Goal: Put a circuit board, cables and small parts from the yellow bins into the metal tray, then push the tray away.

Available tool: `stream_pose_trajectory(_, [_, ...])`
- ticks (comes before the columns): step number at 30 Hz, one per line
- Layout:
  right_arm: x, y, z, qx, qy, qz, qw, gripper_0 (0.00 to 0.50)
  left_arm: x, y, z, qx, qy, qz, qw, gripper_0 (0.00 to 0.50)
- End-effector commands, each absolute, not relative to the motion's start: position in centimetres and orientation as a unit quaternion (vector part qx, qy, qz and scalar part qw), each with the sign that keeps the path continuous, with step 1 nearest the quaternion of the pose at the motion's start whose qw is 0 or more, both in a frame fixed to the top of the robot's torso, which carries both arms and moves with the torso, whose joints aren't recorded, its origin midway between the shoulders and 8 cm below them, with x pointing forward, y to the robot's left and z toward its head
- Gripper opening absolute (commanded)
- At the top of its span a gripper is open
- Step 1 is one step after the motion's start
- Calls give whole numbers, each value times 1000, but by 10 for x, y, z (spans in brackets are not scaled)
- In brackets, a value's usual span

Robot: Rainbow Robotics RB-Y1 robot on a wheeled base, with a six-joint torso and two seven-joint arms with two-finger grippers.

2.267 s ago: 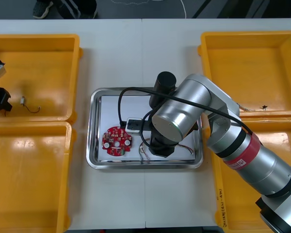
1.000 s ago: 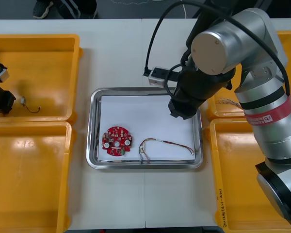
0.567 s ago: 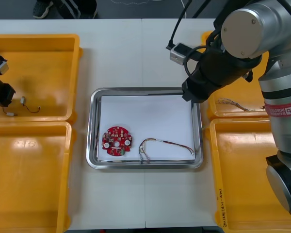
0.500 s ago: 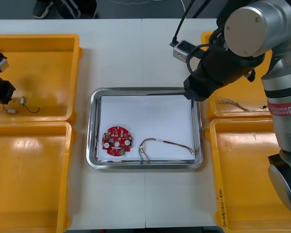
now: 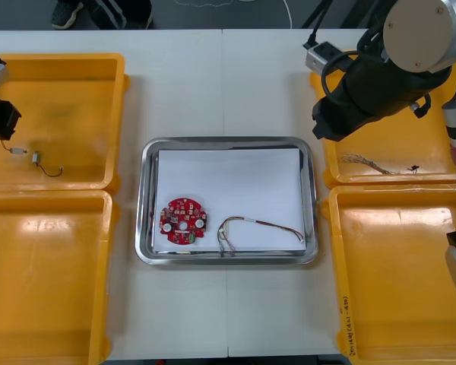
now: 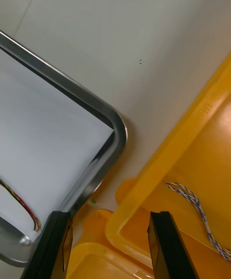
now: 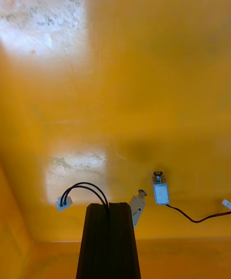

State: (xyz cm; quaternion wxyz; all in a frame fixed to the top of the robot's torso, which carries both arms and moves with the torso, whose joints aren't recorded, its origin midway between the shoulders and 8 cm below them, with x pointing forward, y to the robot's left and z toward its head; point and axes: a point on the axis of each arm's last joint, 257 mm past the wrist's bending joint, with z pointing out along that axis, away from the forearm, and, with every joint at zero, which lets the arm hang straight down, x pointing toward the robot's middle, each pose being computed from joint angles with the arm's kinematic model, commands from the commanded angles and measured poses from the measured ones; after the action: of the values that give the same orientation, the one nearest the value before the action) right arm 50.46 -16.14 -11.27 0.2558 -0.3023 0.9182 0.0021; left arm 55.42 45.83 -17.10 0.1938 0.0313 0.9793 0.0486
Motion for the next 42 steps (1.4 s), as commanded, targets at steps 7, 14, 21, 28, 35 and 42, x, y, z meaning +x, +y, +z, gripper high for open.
stream_pose_trajectory(7, [528,-217,-67,-243,930,-34,274,460,566,483,-109,-23,969,65,238,0])
stream_pose_trajectory(14, [532,-242,-70,-218,941,-42,256,459,565,489,-103,-25,967,69,243,6])
stream_pose_trajectory(21, [533,-265,-75,-191,950,-47,241,459,567,492,-96,-29,965,69,250,4])
stream_pose_trajectory(28, [535,-283,-83,-152,961,-37,227,458,567,495,-94,-32,964,72,252,62])
stream_pose_trajectory(35, [533,-295,-98,-142,968,-42,204,459,567,498,-94,-32,964,78,254,500])
stream_pose_trajectory(42, [526,-302,-116,-193,962,-53,184,460,569,498,-92,-34,962,80,257,500])
